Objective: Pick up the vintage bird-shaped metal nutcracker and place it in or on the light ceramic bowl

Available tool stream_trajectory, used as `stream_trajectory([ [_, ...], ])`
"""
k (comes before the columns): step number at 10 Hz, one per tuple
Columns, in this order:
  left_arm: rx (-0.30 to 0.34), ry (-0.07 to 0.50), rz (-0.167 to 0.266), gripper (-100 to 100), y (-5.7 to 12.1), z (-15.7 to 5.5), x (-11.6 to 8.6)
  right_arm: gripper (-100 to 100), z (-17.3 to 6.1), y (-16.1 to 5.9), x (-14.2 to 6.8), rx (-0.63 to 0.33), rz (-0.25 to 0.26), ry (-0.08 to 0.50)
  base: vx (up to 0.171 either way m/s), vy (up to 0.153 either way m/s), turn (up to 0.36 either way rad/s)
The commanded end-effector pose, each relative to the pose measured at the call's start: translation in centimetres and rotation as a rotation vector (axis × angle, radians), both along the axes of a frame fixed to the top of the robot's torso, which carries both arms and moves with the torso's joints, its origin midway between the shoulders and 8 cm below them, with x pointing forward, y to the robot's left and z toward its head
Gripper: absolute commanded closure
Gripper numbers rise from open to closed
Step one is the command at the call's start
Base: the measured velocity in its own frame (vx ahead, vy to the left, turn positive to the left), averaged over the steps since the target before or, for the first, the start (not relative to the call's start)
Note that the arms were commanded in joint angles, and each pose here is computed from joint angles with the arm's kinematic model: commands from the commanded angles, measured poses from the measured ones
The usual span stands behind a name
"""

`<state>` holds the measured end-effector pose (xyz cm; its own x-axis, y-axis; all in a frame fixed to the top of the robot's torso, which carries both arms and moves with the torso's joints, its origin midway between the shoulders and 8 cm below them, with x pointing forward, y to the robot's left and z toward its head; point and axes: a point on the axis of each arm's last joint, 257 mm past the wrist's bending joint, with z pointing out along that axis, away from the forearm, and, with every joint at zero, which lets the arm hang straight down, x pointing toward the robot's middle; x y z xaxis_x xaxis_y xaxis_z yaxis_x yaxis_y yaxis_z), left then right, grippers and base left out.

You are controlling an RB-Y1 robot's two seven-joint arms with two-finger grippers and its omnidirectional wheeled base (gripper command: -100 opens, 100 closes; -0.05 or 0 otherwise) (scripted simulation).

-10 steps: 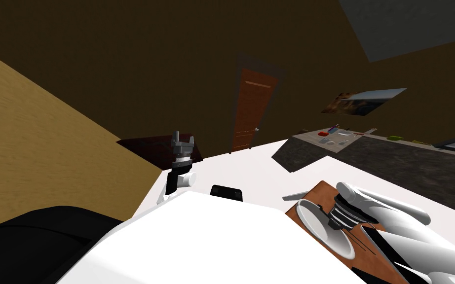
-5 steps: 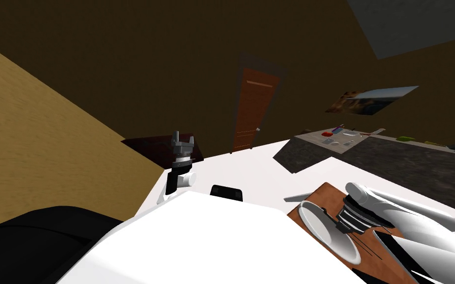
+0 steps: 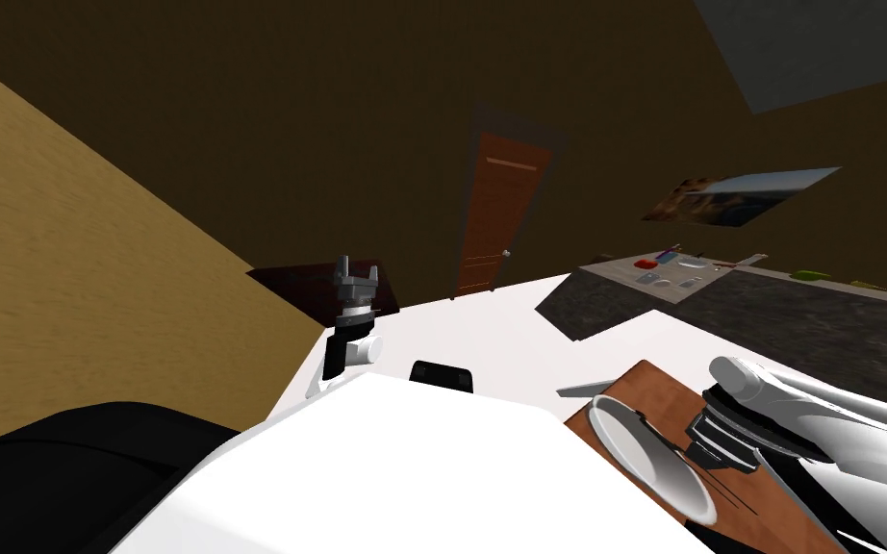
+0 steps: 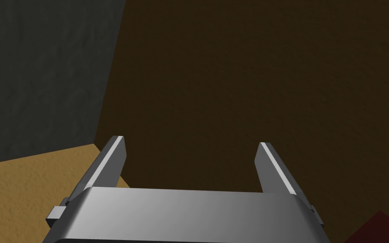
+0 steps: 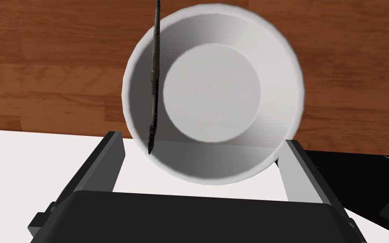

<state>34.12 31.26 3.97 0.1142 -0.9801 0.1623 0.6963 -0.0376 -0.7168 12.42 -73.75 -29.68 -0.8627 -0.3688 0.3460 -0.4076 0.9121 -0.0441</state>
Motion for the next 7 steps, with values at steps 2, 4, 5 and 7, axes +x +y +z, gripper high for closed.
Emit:
stream_trajectory([
  [2,0.000,0.000,0.000,0,0.00,0.00,0.00,0,0.02,0.04,-0.01,0.001,-0.002,0.000,0.000,0.000,0.000],
  [4,0.000,0.000,0.000,0,0.00,0.00,0.00,0,0.02,0.03,-0.01,0.000,-0.002,0.000,0.000,0.000,0.000],
  [5,0.000,0.000,0.000,0,0.00,0.00,0.00,0,0.02,0.03,-0.01,0.000,-0.002,0.000,0.000,0.000,0.000],
  [7,0.000,0.000,0.000,0,0.00,0.00,0.00,0,0.02,0.03,-0.01,0.000,-0.002,0.000,0.000,0.000,0.000],
])
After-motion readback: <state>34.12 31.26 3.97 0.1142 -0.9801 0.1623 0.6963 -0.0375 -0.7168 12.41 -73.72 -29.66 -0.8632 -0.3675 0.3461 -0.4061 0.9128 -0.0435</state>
